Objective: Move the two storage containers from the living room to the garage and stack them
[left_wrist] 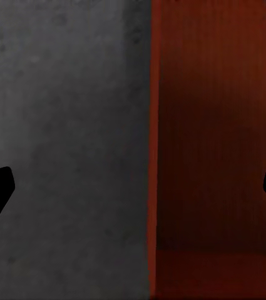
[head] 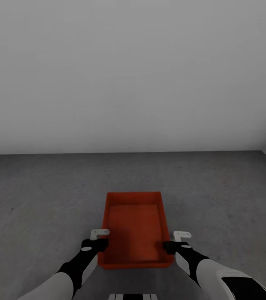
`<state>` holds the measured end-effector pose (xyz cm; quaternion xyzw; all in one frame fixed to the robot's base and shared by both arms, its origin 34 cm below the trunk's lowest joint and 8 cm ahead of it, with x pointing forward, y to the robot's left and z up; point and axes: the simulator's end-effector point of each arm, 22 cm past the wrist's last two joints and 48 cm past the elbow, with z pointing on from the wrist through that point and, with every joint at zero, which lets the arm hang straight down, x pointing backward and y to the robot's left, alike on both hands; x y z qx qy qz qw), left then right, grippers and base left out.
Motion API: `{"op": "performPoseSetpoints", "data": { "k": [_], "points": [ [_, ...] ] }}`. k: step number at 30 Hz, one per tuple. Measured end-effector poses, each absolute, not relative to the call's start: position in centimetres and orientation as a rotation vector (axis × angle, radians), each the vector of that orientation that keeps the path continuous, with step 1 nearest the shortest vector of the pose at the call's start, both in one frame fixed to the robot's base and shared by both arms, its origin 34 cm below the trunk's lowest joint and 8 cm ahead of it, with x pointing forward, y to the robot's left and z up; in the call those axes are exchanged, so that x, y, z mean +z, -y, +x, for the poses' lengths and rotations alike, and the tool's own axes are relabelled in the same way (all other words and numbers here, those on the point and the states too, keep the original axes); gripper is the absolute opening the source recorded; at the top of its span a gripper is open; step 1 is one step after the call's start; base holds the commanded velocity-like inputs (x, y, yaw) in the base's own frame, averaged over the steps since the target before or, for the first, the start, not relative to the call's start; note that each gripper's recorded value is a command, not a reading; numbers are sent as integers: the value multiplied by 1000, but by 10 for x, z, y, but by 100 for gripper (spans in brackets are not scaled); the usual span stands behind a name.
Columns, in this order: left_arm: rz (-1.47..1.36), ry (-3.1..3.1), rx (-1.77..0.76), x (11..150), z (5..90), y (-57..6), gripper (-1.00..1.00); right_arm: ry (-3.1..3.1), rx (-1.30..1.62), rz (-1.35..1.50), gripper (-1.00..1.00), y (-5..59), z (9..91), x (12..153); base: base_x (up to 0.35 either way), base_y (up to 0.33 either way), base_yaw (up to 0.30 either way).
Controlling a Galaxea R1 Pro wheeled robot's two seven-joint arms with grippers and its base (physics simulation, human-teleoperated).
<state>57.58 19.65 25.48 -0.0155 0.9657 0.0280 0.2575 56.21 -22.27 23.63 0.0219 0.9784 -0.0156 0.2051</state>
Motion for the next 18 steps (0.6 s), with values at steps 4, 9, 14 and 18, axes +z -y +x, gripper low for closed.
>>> {"op": "performPoseSetpoints", "data": {
  "k": [4, 9, 14, 18],
  "points": [
    [-41, -2620, 75, 263, 577, -196, 100, -2728, -44, 61, 100, 223, 564, 245, 0, 0, 0],
    [-41, -2620, 75, 274, 580, -196, 100, -2728, -45, 61, 100, 223, 567, 256, 0, 0, 0],
    [-41, -2620, 75, 285, 582, -196, 100, -2726, -45, 62, 100, 223, 570, 267, 0, 0, 0],
    [-42, -2619, 76, 294, 585, -196, 100, -2726, -47, 62, 100, 224, 572, 276, 0, 0, 0]
  ]
}}
